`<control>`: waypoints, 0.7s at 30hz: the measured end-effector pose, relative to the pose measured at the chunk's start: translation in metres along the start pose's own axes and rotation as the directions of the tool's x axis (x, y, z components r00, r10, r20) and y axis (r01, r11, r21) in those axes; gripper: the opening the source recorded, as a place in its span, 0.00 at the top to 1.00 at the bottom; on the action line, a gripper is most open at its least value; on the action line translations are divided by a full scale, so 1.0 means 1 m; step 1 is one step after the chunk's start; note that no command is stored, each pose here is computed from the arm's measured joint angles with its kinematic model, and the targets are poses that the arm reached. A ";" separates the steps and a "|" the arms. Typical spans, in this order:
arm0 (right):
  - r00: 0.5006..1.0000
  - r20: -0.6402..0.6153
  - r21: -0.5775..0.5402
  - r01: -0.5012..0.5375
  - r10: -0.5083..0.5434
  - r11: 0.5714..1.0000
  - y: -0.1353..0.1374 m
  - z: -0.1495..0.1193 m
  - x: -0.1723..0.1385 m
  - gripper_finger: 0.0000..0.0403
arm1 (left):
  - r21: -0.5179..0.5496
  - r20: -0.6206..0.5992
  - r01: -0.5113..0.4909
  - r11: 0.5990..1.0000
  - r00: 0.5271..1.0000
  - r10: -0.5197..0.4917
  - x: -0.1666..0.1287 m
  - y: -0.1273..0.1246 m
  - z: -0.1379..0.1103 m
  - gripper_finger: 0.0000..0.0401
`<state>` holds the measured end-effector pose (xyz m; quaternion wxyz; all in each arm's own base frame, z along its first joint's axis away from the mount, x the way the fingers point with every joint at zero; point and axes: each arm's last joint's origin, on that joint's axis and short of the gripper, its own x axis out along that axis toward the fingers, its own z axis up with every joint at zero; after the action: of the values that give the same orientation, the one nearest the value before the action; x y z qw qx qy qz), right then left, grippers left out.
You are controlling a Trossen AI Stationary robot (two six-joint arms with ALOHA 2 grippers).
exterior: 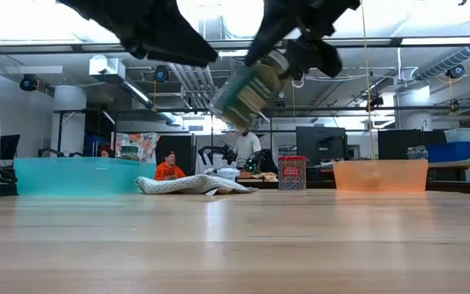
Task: Sort spices by type
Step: Put the green seasoning bottle into the blue bin
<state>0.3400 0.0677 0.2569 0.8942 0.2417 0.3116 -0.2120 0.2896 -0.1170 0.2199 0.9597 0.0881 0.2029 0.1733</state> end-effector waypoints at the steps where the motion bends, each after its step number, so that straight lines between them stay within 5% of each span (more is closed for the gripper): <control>1: 1.000 0.015 -0.003 -0.013 0.013 1.000 0.002 0.001 0.001 0.52 | 0.003 -0.006 -0.005 1.000 1.000 0.005 0.002 0.000 -0.001 0.36; 13: 0.987 0.114 -0.037 -0.114 0.117 0.993 0.014 0.009 0.004 0.52 | 0.048 -0.064 -0.069 0.996 0.995 0.072 0.023 -0.001 -0.018 0.31; 21: 0.987 0.114 -0.042 -0.107 0.112 0.993 0.013 0.009 0.005 0.52 | 0.076 -0.063 -0.092 0.993 0.993 0.097 0.026 -0.003 -0.021 0.54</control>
<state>0.3545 0.0724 0.2639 0.9253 0.2299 0.2488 -0.1707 0.3038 -0.1078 0.1913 0.9393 0.1268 0.2366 0.2138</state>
